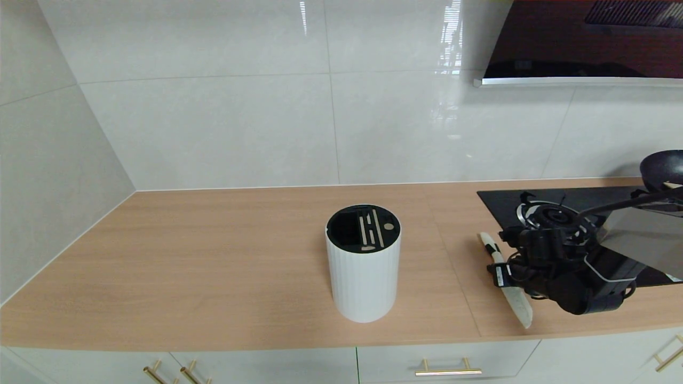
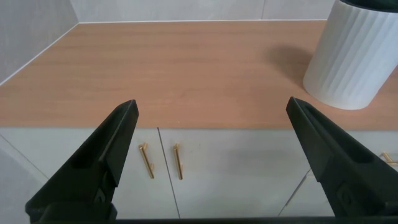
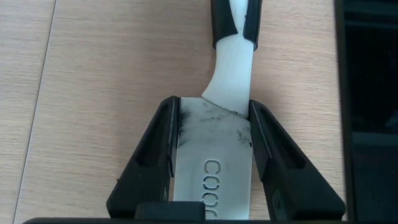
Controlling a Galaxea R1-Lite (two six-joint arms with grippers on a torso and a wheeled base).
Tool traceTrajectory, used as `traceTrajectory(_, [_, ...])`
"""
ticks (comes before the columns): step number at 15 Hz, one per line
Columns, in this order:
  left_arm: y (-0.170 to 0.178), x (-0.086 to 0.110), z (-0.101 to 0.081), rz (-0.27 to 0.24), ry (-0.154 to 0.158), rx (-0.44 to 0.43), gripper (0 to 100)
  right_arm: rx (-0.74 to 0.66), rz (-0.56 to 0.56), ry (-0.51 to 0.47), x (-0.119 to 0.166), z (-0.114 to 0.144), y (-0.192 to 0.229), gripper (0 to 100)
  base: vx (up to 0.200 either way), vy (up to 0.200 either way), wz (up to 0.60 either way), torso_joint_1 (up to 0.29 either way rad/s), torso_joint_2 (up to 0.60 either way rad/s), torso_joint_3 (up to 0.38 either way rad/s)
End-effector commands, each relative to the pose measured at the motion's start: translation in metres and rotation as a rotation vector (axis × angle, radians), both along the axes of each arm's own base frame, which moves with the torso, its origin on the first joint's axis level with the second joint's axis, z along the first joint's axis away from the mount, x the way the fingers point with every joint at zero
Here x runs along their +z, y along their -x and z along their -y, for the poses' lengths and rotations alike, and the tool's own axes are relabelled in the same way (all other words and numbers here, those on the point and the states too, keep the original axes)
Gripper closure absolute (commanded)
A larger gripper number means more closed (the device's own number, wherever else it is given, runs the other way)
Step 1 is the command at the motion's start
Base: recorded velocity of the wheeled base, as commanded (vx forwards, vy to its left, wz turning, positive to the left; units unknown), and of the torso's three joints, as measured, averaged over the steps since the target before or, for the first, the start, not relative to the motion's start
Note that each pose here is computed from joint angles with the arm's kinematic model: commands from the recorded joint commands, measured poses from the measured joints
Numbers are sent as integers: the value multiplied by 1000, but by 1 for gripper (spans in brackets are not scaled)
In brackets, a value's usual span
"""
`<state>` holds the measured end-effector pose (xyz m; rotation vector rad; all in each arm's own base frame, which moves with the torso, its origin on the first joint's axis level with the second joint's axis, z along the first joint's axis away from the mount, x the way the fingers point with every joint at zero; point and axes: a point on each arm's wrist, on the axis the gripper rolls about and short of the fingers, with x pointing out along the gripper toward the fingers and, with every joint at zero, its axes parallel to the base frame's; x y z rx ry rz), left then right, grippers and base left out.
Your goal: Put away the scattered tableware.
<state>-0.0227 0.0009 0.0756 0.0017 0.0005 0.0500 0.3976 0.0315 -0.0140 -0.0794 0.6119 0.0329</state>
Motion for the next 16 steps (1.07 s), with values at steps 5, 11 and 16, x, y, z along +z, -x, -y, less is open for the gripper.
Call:
traceTrajectory(5, [0,0,0,-1,3,1,0,-5,14,-9,7,0,1,100,0,0,0,0,0,0])
traceTrajectory(11, [0,3,0,18,5,1,0,-4,107,-23,50,2,9,100,0,0,0,0,0,0])
traceTrajectory(16, [-9,112,4,13,27,-177,0,26,323,-48,137,-5,35,100,0,0,0,0,0,0])
